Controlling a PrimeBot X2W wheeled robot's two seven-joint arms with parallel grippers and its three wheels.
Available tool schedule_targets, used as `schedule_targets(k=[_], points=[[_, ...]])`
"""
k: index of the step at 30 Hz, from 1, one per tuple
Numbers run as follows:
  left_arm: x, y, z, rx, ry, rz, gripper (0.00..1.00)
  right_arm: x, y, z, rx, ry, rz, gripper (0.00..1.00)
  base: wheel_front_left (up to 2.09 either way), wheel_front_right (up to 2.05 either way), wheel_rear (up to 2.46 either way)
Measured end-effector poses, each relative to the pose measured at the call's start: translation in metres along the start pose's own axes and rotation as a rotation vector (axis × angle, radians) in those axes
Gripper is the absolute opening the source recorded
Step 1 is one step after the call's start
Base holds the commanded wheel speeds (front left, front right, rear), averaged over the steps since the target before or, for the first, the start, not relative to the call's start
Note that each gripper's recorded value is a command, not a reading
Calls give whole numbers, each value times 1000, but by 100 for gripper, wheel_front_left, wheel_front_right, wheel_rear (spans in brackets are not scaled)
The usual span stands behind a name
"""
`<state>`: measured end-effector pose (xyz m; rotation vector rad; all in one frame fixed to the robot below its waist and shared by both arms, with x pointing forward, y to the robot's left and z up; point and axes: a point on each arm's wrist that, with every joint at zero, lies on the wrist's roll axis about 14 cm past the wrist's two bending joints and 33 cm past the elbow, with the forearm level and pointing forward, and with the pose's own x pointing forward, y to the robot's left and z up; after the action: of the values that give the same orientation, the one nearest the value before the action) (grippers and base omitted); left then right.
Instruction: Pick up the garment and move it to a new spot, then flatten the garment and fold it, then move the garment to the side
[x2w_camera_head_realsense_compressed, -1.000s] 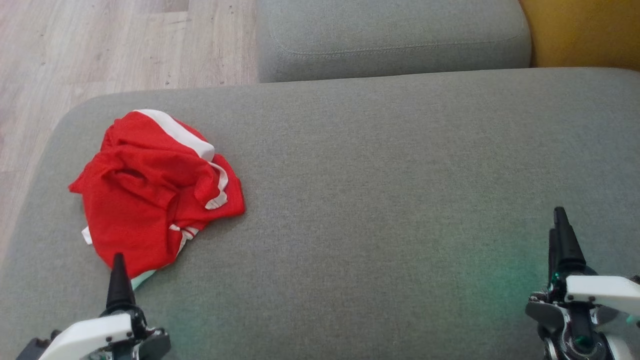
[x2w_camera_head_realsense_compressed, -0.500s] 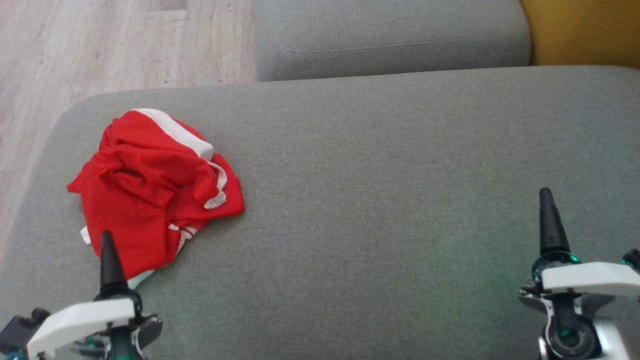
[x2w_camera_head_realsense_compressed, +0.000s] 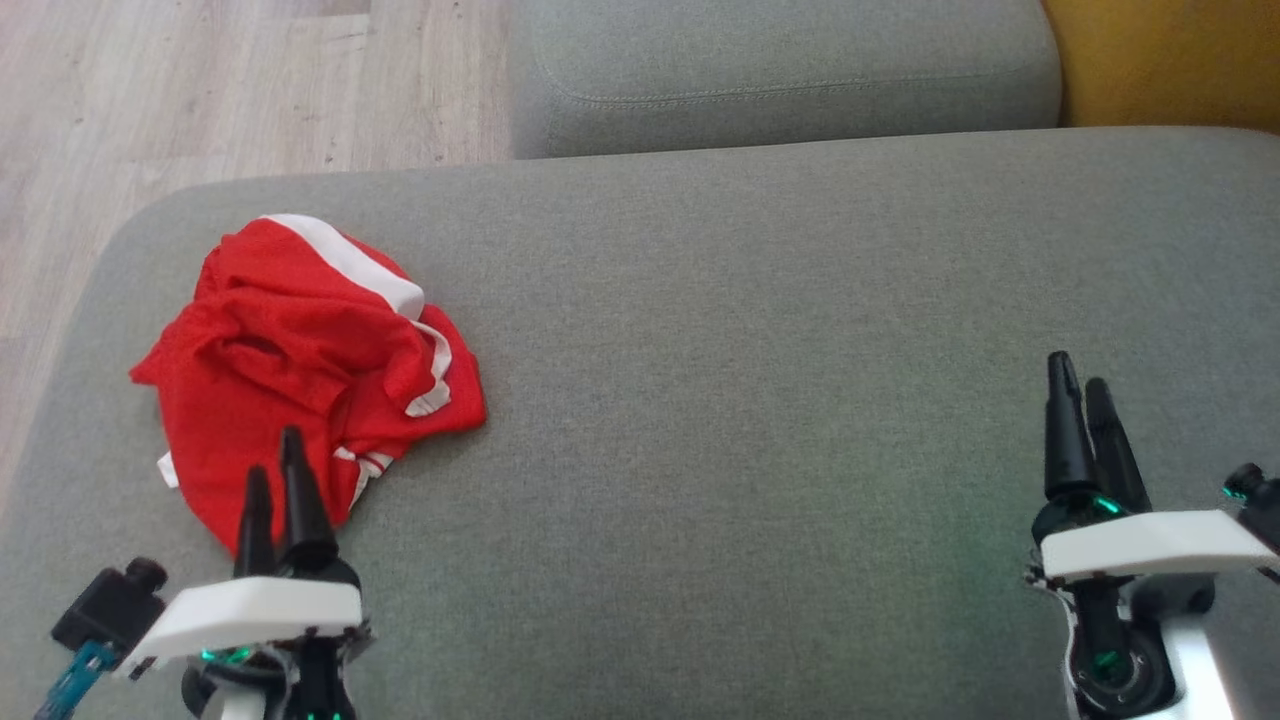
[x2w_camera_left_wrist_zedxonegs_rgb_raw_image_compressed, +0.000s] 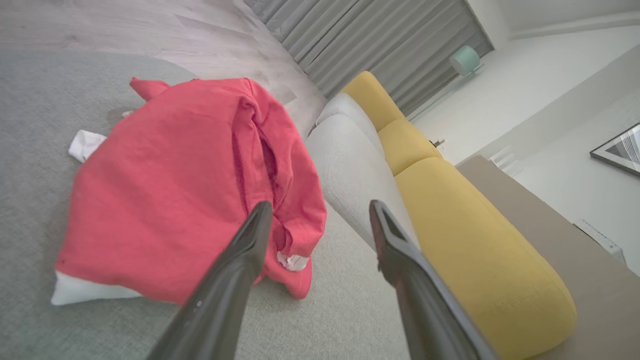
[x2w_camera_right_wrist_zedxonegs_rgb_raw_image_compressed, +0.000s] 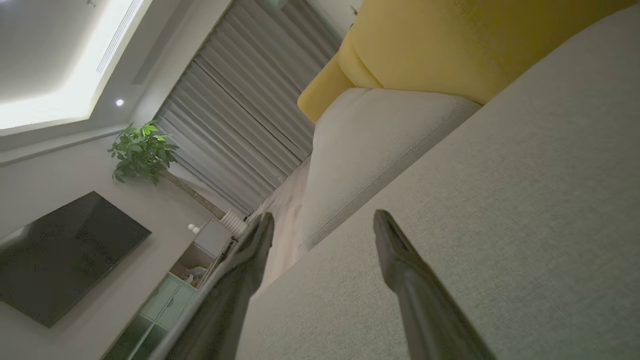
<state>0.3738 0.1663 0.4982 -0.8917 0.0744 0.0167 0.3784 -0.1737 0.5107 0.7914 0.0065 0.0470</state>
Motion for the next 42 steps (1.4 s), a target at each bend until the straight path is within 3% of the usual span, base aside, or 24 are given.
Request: schedule_targets(k=[13, 22, 28, 42], points=[[2, -18, -2, 169, -21, -47, 100, 1, 18, -1, -179, -10, 59, 100, 0, 0, 0], [5, -51, 12, 242, -89, -154, 100, 1, 32, -2, -305, -24, 108, 100, 0, 0, 0], [3, -53, -2, 315, -56, -195, 100, 0, 39, -1, -386, -38, 132, 100, 0, 0, 0], [-5, -52, -34, 675, 5, -248, 100, -2, 44, -3, -643, -55, 166, 100, 0, 0, 0]])
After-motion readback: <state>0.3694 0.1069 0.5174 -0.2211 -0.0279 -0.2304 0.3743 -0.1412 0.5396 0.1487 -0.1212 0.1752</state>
